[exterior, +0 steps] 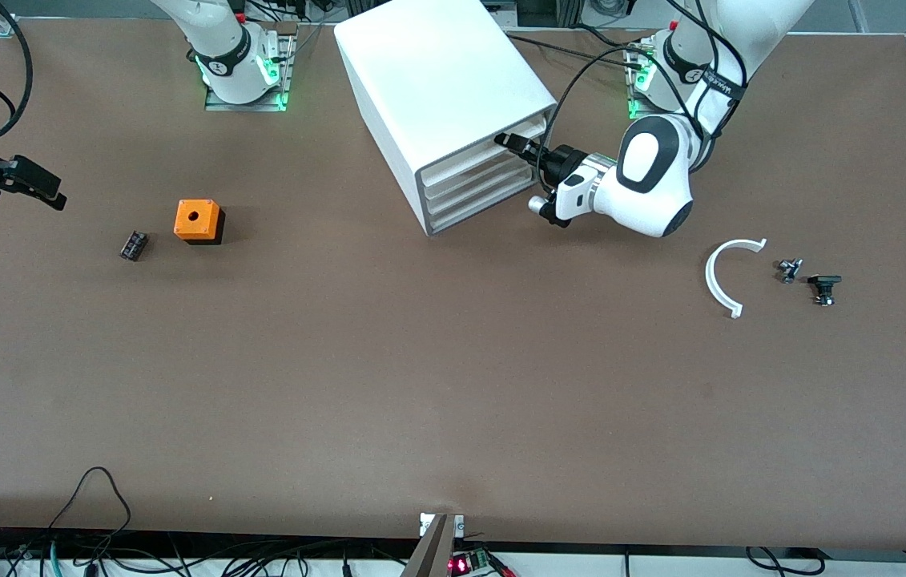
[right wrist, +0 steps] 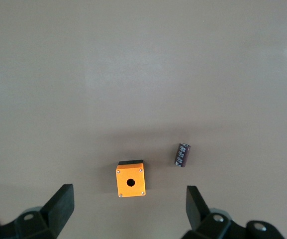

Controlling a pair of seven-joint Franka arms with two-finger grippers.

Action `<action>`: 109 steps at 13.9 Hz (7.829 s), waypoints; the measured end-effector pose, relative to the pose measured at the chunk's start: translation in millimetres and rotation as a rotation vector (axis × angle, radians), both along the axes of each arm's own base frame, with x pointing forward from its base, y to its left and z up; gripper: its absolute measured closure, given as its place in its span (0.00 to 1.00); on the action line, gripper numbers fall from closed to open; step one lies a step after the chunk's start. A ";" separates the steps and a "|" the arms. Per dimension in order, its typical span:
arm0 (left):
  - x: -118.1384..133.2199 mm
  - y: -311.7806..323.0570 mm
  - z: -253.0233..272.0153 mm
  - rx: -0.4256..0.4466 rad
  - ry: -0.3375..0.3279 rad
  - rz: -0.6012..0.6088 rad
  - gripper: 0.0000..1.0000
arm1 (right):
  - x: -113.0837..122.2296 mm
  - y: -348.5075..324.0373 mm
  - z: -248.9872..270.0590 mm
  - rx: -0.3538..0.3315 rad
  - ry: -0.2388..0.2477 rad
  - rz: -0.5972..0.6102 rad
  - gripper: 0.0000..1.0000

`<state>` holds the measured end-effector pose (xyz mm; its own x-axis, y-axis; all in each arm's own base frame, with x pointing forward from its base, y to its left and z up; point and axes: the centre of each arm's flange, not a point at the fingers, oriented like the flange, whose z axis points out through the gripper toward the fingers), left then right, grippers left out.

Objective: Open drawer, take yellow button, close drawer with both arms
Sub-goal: 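Pull the top drawer open with the left gripper, then release the drawer with the left gripper while the right gripper reaches the drawer, then lower the right gripper into the drawer and grasp the yellow-capped button, then lift the button out with the right gripper while the left gripper approaches the drawer, then push the drawer shut with the left gripper while the right gripper carries the button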

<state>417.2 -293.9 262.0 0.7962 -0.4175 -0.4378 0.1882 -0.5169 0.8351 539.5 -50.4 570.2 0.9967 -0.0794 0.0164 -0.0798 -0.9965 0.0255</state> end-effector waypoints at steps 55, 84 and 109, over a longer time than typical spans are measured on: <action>108.8 301.9 316.4 1.047 -0.793 0.001 0.00 | -66.2 653.7 -167.1 0.068 -0.090 1.680 0.00; 117.9 225.3 269.9 1.058 -0.659 0.213 0.00 | 36.5 506.2 -55.1 0.007 -0.185 1.171 0.59; -50.4 -93.6 80.1 0.996 -0.589 0.125 0.00 | 47.4 66.8 -374.5 0.015 0.050 0.274 0.59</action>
